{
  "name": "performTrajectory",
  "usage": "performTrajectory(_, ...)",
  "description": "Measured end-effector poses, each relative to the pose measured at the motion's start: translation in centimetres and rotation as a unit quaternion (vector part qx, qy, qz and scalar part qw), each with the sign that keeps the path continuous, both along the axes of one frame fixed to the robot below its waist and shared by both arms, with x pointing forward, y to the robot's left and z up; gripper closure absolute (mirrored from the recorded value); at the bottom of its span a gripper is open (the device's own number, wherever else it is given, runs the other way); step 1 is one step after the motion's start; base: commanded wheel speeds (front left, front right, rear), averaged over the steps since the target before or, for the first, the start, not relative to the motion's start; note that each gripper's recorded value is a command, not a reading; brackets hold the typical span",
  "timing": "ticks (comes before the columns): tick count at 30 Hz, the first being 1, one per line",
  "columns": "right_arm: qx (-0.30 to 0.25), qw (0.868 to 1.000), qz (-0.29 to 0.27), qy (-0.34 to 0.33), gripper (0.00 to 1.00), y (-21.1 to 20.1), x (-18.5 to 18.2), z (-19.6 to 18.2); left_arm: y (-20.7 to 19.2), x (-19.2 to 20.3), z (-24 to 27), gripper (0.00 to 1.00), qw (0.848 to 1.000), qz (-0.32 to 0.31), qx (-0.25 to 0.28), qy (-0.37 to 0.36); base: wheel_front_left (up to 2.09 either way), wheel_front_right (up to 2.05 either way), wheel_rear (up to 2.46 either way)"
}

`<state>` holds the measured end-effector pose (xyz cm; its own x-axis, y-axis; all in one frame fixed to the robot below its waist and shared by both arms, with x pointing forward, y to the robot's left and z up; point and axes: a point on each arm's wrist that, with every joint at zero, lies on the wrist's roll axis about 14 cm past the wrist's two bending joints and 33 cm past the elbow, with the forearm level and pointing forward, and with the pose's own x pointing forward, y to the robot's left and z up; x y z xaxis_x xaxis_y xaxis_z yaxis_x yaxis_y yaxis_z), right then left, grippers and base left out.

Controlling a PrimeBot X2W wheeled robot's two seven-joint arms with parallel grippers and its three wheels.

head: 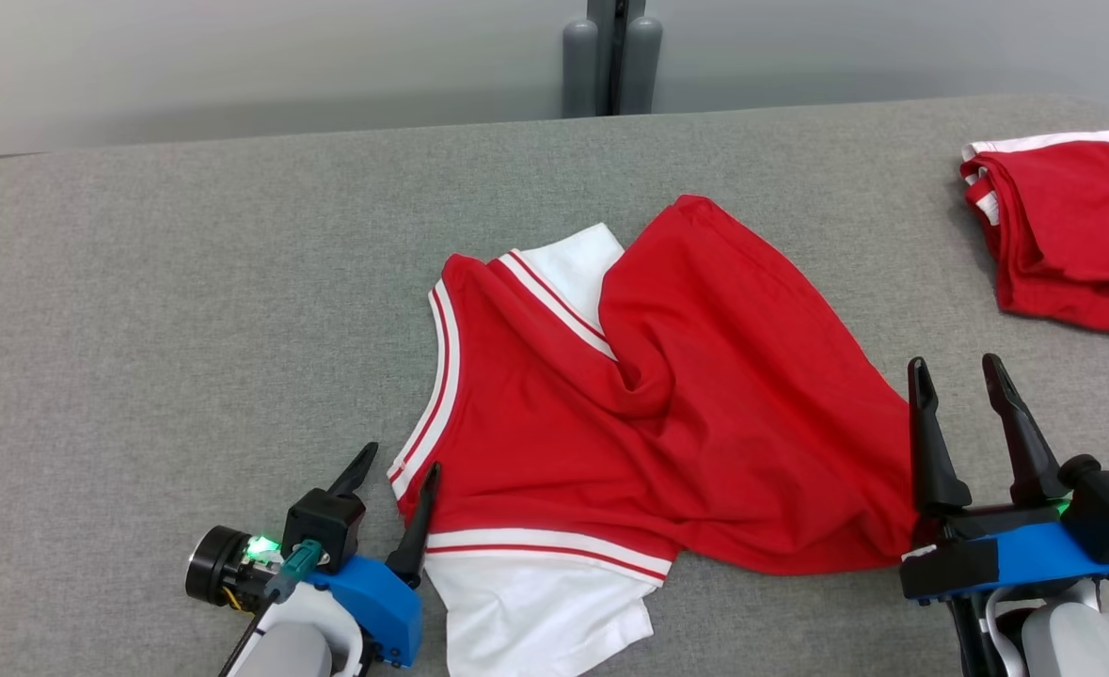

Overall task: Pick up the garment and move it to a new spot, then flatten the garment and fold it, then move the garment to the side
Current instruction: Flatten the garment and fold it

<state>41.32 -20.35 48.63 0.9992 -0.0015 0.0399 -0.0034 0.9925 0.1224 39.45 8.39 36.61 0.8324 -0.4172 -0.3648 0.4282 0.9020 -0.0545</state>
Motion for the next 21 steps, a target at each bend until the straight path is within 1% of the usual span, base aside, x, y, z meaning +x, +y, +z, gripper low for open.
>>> performTrajectory(4, 0.0, 1.0, -0.004, 0.001, 0.0, -0.3, 0.0, -0.1, -0.3, -0.4, -1.4, 0.0, 0.999, -0.011, 0.008, 0.029, 0.0, 0.0, 0.0)
performTrajectory(5, -0.001, 1.0, -0.005, 0.001, 0.0, -0.3, 0.0, 0.0, -0.5, -0.4, -1.5, 0.53, 0.999, -0.013, 0.007, 0.032, 0.0, 0.0, 0.0)
performTrajectory(6, -0.001, 1.0, -0.006, 0.001, 0.0, -0.4, -0.1, 0.0, -0.7, -0.4, -1.7, 1.0, 0.999, -0.017, 0.008, 0.037, 0.0, 0.0, 0.0)
performTrajectory(9, -0.002, 1.0, -0.009, 0.0, 0.0, -0.7, -0.1, 0.0, -0.7, 0.1, -1.5, 1.0, 0.999, -0.014, 0.003, 0.038, 0.0, 0.0, 0.0)
performTrajectory(12, -0.006, 1.0, -0.013, -0.001, 0.0, -1.1, -0.1, 0.1, 0.4, 1.1, -0.9, 1.0, 1.0, 0.005, -0.002, 0.031, 0.0, 0.0, 0.0)
performTrajectory(17, -0.018, 0.999, -0.031, 0.003, 0.0, -2.7, -0.3, 0.0, 3.6, 3.2, 0.9, 1.0, 0.998, 0.062, -0.003, 0.0, 0.0, 0.0, 0.0)
performTrajectory(21, -0.026, 0.998, -0.052, 0.014, 0.0, -4.4, -0.8, -0.5, 6.6, 4.5, 2.8, 1.0, 0.994, 0.108, -0.003, -0.033, 0.0, 0.0, 0.0)
